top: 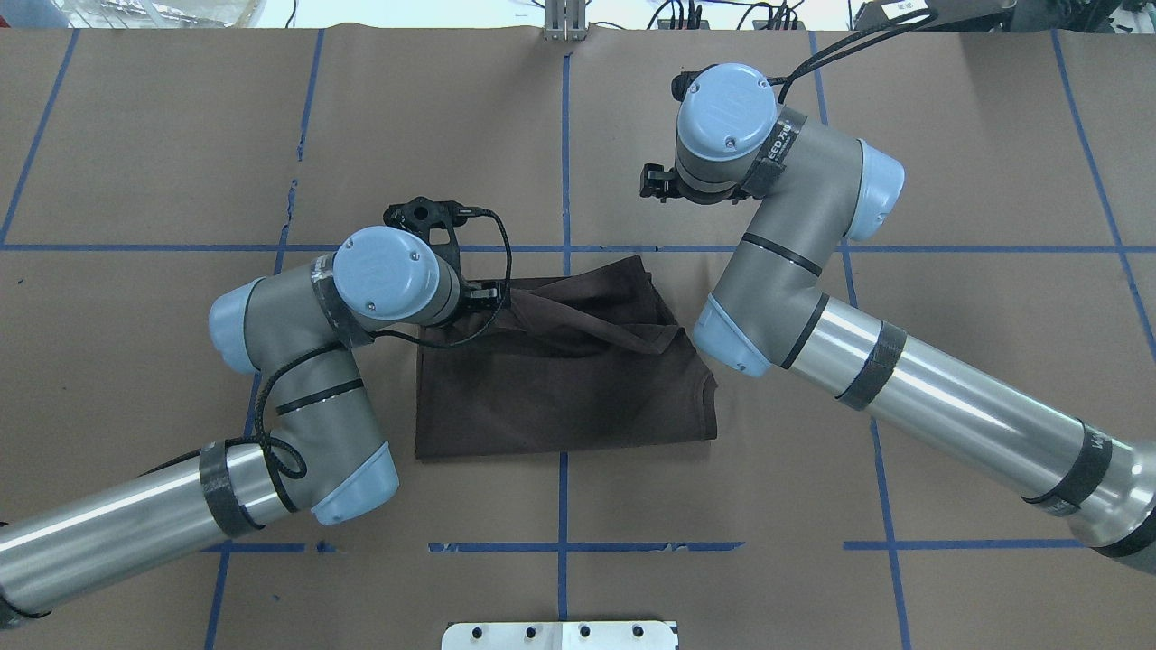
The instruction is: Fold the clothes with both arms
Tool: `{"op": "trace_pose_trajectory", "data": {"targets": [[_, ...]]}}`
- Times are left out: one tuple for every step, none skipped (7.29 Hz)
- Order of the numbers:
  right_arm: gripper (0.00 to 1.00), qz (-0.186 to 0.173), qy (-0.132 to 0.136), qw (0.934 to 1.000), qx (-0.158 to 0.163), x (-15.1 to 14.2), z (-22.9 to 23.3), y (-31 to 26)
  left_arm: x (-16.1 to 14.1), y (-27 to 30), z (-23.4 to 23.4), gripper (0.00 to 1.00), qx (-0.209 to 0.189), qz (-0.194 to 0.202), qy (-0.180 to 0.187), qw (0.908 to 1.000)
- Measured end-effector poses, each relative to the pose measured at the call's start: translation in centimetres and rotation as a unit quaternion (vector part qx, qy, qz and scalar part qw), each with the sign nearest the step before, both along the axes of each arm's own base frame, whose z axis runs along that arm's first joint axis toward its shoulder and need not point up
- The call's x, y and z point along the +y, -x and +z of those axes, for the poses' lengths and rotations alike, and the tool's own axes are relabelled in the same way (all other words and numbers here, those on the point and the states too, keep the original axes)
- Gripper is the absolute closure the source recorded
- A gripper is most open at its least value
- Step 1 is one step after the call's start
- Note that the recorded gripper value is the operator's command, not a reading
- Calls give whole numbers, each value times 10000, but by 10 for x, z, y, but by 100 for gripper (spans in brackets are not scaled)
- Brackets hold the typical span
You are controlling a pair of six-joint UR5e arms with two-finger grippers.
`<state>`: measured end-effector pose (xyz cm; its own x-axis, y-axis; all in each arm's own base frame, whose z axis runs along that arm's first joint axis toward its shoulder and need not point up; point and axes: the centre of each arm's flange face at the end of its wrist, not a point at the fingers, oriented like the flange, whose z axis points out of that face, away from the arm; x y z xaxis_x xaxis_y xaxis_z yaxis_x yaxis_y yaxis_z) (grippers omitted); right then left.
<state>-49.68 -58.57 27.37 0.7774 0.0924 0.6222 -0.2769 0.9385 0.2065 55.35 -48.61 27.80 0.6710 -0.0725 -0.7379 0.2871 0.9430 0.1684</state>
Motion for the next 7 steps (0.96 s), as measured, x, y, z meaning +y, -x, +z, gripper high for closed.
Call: {"op": "trace_pose_trajectory", "data": {"targets": [[0, -16, -28, 10000, -40, 3, -4, 0, -27, 6, 1, 0, -72, -107, -29, 9999], [0, -59, -73, 9999, -127, 11, -13, 2, -48, 15, 3, 0, -127, -164, -49, 9998], [0, -137, -126, 9995, -252, 25, -25, 9, -63, 28, 2, 0, -123, -79, -58, 9999], [0, -211, -172, 9989, -393, 43, -38, 17, -73, 47, 0, 0, -93, 171, -152, 9997], [0, -226, -171, 9981, -540, 63, -49, 27, -75, 69, 2, 0, -76, 387, -327, 9987], [0, -173, -192, 9979, -588, 88, -54, 42, -71, 84, 7, 0, -61, 496, -445, 9978], [0, -115, -318, 9982, -498, 117, -50, 62, -68, 92, 9, 0, -44, 530, -501, 9973]]}}
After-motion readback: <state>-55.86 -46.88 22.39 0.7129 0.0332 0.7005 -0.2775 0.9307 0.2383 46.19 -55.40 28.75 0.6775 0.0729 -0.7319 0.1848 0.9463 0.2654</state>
